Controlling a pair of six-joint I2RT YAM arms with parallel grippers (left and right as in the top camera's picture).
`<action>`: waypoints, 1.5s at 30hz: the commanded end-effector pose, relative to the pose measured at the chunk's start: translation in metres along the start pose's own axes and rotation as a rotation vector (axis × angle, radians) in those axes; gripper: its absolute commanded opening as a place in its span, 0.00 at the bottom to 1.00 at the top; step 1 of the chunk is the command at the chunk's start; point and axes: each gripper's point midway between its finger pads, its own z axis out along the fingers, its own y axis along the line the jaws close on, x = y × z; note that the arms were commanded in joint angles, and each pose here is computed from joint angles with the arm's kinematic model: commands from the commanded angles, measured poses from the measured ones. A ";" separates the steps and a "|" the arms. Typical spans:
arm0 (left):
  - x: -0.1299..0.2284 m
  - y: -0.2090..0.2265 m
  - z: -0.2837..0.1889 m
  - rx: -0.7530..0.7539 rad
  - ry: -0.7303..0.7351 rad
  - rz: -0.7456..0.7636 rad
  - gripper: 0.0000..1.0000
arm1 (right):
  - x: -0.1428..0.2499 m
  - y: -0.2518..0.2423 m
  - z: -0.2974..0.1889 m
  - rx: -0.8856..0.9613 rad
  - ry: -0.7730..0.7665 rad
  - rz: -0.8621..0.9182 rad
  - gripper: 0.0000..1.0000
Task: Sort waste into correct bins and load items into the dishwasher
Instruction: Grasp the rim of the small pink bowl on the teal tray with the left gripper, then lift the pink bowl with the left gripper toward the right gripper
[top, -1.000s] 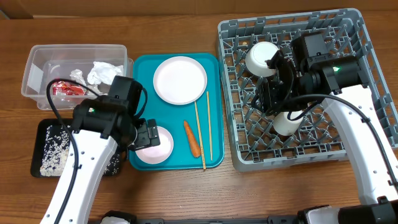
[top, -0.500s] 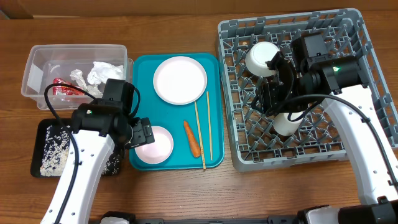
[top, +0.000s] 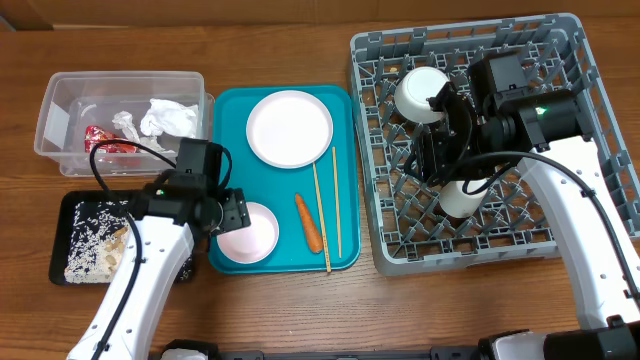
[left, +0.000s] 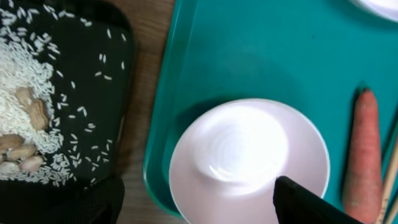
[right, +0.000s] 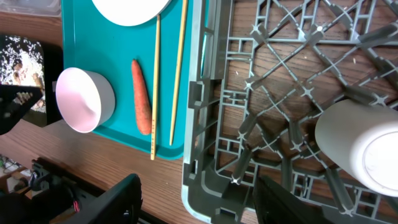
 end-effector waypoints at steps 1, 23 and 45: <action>0.007 0.005 0.019 -0.009 -0.005 0.006 0.80 | -0.003 0.003 -0.004 -0.013 -0.016 -0.004 0.61; 0.026 -0.008 0.055 0.093 -0.006 0.006 0.57 | -0.008 0.004 -0.004 -0.016 -0.033 -0.011 0.61; 0.030 -0.006 0.055 0.086 0.011 0.006 0.40 | -0.009 0.004 -0.004 -0.016 -0.040 -0.014 0.69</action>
